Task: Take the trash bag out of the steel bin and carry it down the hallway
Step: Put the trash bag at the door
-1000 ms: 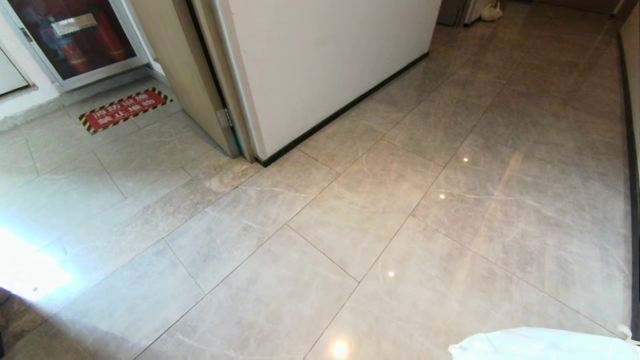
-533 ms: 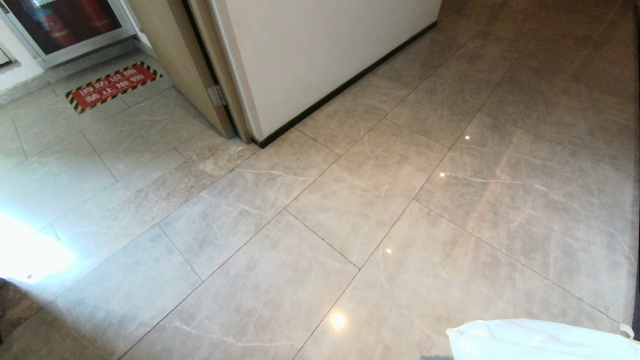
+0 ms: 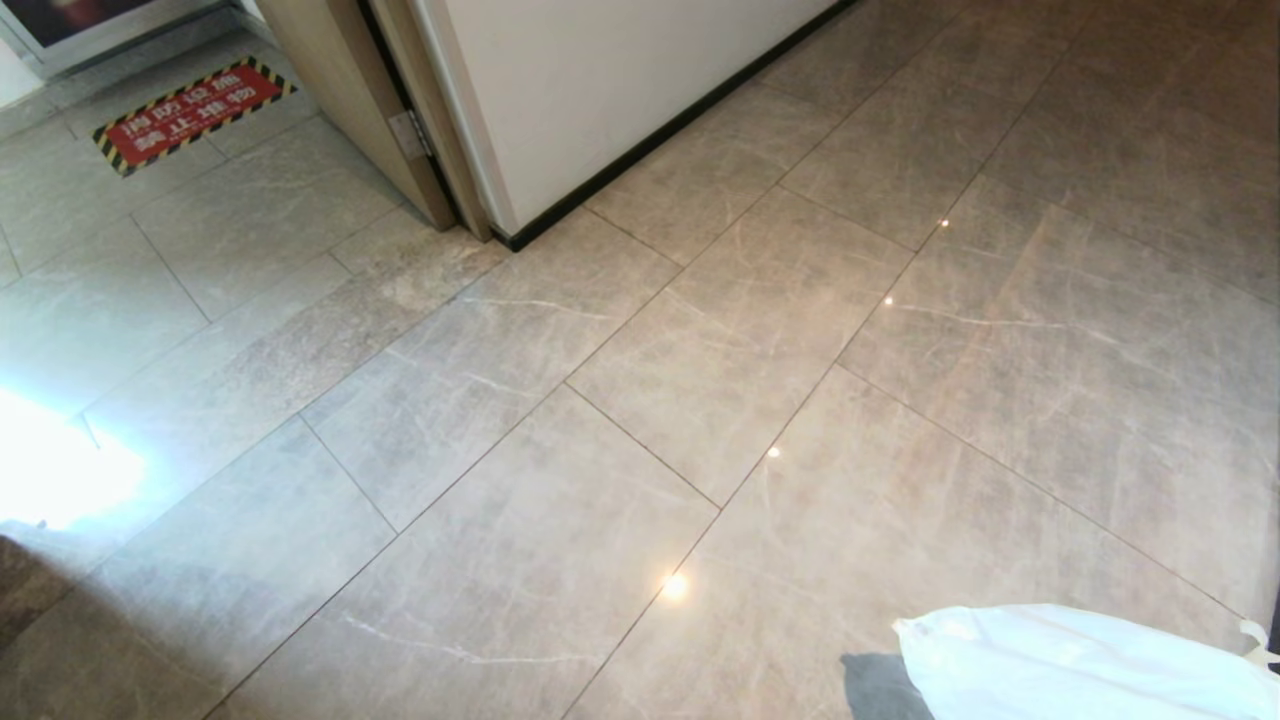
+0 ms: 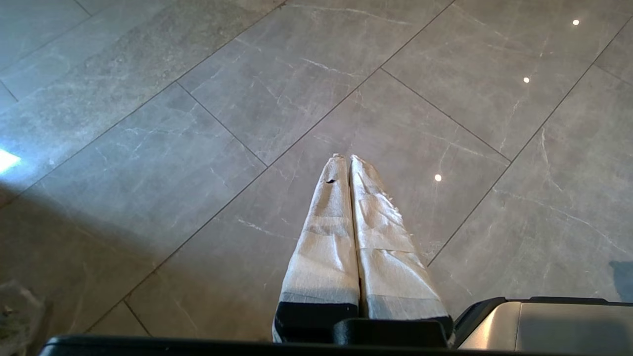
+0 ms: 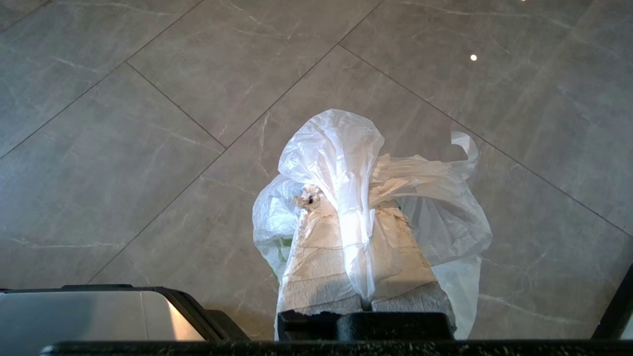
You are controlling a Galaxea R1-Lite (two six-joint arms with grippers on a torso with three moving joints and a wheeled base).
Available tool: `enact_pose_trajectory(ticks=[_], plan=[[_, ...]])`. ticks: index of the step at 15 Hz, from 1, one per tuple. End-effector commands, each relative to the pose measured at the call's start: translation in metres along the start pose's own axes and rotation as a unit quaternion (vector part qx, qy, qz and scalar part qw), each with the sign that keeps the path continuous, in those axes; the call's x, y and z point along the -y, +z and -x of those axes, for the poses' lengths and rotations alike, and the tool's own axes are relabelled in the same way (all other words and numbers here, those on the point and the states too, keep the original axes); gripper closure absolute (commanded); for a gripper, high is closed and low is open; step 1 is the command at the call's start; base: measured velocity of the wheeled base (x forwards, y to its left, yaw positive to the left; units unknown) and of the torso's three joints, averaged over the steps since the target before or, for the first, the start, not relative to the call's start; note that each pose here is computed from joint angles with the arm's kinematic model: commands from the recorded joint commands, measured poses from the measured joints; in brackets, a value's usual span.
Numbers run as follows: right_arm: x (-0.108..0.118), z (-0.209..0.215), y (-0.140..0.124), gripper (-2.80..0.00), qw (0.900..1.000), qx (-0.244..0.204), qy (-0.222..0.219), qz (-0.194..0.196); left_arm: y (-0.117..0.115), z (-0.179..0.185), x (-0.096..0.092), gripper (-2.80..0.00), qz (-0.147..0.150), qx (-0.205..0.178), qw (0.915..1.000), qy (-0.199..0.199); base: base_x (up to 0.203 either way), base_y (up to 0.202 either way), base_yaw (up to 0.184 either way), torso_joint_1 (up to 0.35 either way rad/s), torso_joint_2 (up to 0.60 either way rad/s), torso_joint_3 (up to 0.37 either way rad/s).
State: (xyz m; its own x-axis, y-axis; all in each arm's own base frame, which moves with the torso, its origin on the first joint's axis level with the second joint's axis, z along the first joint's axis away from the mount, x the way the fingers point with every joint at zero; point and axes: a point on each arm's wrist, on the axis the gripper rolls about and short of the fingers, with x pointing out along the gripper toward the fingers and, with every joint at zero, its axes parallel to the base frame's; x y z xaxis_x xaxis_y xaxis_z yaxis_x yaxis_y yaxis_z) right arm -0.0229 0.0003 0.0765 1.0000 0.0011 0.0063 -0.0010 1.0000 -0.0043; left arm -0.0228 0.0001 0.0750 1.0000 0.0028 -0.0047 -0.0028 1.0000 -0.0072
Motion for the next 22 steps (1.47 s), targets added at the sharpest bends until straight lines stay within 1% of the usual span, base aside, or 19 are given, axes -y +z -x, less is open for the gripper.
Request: enact_pose_trajectory(ticks=[1, 5, 6, 7, 8, 9, 10, 12, 15, 16, 17, 19, 21, 22], plan=[[0.0, 0.0, 0.0, 0.0, 1.0, 0.001, 0.0, 0.001, 0.0, 0.0, 0.0, 0.0, 0.0, 0.0, 1.0, 0.0, 0.0, 0.0, 0.0, -0.002, 0.0, -0.159], [0.0, 0.0, 0.0, 0.0, 1.0, -0.002, 0.001, 0.004, 0.0, 0.0, 0.0, 0.0, -0.003, 0.0, 1.0, 0.0, 0.0, 0.0, 0.0, 0.001, 0.0, -0.04], [0.0, 0.001, 0.002, 0.0, 1.0, 0.005, 0.0, 0.005, 0.0, 0.0, 0.0, 0.0, -0.002, 0.0, 1.0, 0.0, 0.0, 0.0, 0.0, 0.0, 0.0, 0.0], [0.0, 0.004, 0.014, 0.0, 1.0, 0.02, 0.004, 0.005, 0.0, 0.0, 0.0, 0.0, -0.003, 0.0, 1.0, 0.0, 0.0, 0.0, 0.0, 0.0, 0.0, 0.0], [0.0, 0.009, 0.028, 0.0, 1.0, 0.025, 0.006, 0.005, 0.0, 0.0, 0.0, 0.0, -0.003, 0.0, 1.0, 0.0, 0.0, 0.0, 0.0, 0.0, 0.0, 0.0], [0.0, 0.013, 0.041, 0.0, 1.0, 0.012, 0.006, 0.005, 0.0, 0.0, 0.0, 0.0, -0.003, 0.0, 1.0, 0.0, 0.0, 0.0, 0.0, 0.0, 0.0, 0.0], [0.0, 0.018, 0.058, 0.0, 1.0, -0.015, 0.005, 0.005, 0.0, 0.0, 0.0, 0.0, -0.002, 0.0, 1.0, 0.0, 0.0, 0.0, 0.0, 0.0, 0.0, 0.0], [0.0, 0.01, 0.089, 0.0, 0.995, -0.1, 0.004, 0.008, 0.0, 0.0, 0.0, 0.0, -0.002, 0.0, 1.0, 0.0, 0.0, 0.0, 0.0, 0.0, 0.0, 0.0], [0.001, -0.031, 0.13, 0.0, 0.979, -0.202, 0.004, 0.018, 0.0, 0.0, 0.0, 0.0, -0.002, 0.0, 1.0, 0.0, 0.0, 0.0, 0.0, 0.0, 0.0, 0.0], [0.001, -0.049, 0.139, 0.0, 0.973, -0.23, 0.001, 0.024, 0.0, 0.0, 0.0, 0.0, -0.002, 0.0, 1.0, 0.0, 0.0, 0.0, 0.0, 0.0, 0.0, 0.0], [0.002, -0.07, 0.144, 0.0, 0.966, -0.258, -0.007, 0.029, 0.0, 0.0, 0.0, 0.0, -0.003, 0.0, 1.0, 0.0, 0.0, 0.0, 0.0, 0.0, 0.0, 0.0], [0.002, -0.116, 0.145, 0.0, 0.957, -0.288, -0.015, 0.035, 0.0, 0.0, 0.0, 0.0, -0.003, 0.0, 1.0, 0.0, 0.0, 0.0, 0.0, 0.0, 0.0, 0.0], [0.003, -0.166, 0.137, 0.0, 0.948, -0.316, -0.019, 0.042, 0.0, 0.0, 0.0, 0.0, -0.002, 0.0, 1.0, 0.0, 0.0, 0.0, 0.0, 0.0, 0.0, 0.0], [0.003, -0.186, 0.129, 0.0, 0.941, -0.334, -0.021, 0.045, 0.0, 0.0, 0.0, 0.0, -0.003, 0.0, 1.0, 0.0, 0.0, 0.0, 0.0, 0.0, 0.0, 0.0]])
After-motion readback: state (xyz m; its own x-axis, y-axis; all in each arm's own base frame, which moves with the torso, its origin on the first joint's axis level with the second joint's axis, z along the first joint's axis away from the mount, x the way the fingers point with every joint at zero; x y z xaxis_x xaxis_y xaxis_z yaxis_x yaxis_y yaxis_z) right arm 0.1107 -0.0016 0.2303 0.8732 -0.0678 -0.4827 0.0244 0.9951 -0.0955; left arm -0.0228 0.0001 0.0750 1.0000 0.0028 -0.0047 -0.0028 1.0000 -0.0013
